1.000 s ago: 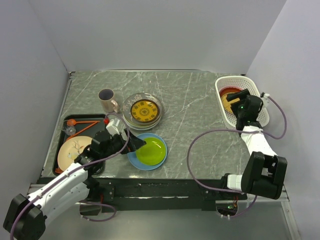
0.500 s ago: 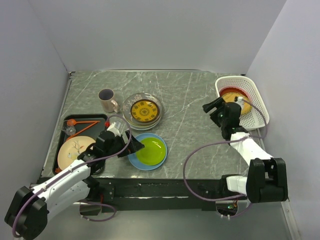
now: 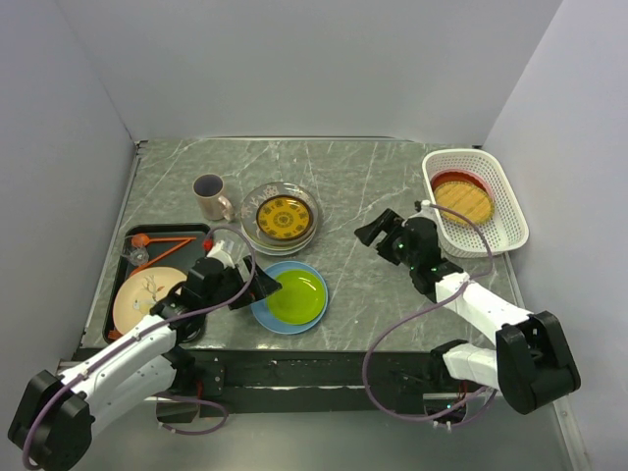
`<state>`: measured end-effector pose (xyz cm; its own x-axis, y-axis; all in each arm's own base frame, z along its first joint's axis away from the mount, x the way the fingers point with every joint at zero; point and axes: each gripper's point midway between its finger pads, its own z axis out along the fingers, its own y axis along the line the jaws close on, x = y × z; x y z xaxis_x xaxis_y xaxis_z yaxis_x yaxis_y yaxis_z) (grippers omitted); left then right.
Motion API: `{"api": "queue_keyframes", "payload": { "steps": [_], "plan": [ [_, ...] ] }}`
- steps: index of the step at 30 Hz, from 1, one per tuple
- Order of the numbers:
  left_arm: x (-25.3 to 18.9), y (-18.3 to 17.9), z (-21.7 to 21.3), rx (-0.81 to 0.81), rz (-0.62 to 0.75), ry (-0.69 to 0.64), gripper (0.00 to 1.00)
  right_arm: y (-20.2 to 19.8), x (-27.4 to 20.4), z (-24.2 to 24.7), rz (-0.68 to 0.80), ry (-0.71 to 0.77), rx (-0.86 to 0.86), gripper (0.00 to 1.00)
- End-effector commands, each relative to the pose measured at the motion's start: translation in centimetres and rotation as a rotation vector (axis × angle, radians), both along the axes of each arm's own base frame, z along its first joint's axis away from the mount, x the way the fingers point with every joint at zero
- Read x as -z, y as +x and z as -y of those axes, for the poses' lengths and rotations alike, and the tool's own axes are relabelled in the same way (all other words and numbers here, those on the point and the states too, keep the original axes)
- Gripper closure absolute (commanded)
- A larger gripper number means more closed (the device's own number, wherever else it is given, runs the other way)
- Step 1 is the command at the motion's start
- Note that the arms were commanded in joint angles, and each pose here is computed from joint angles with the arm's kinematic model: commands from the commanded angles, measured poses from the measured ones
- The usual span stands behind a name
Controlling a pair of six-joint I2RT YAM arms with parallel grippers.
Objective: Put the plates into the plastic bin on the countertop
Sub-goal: Pick up the plate at the center of the board.
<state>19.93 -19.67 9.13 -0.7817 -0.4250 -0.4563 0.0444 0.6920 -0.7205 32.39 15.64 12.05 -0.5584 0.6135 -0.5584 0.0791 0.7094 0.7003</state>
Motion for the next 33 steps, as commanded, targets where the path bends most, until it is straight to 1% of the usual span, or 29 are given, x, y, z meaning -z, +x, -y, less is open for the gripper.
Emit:
{"api": "queue_keyframes", "payload": {
  "steps": [1, 10, 15, 16, 20, 25, 28, 30, 33],
  "plan": [
    [-0.8, 0.4, 0.0, -0.026, 0.015, -0.016, 0.01, -0.5, -0.6, -2.6, 0.039, 0.04, -0.049, 0.11],
    [-0.6, 0.7, 0.3, -0.02, 0.01, -0.015, 0.02, -2.8, 1.0, -5.3, 0.007, 0.059, -0.126, 0.11],
    [0.3, 0.7, 0.7, 0.003, -0.013, -0.001, 0.05, -3.8, 1.5, -5.6, -0.005, 0.07, -0.149, 0.11],
    [0.0, 1.0, 0.9, 0.007, 0.0, -0.012, 0.05, -3.9, 1.5, -5.6, -0.002, 0.078, -0.148, 0.11],
    [0.9, 1.4, 1.1, 0.015, -0.021, 0.019, 0.09, -5.0, 1.6, -5.5, -0.003, 0.095, -0.159, 0.11],
    [2.5, 1.5, 1.1, 0.027, -0.047, 0.08, 0.15, -6.2, 2.2, -4.8, -0.004, 0.109, -0.15, 0.11],
    [3.2, 1.3, 1.7, 0.053, -0.053, 0.08, 0.2, -6.8, 2.4, -4.2, -0.007, 0.108, -0.138, 0.11],
    [3.3, 1.3, 2.2, 0.077, -0.048, 0.074, 0.26, -7.2, 2.6, -3.8, -0.012, 0.1, -0.126, 0.11],
    [4.2, 1.3, 2.7, 0.091, -0.069, 0.106, 0.36, -7.7, 2.4, -3.2, -0.003, 0.1, -0.111, 0.11]
  ]
}}
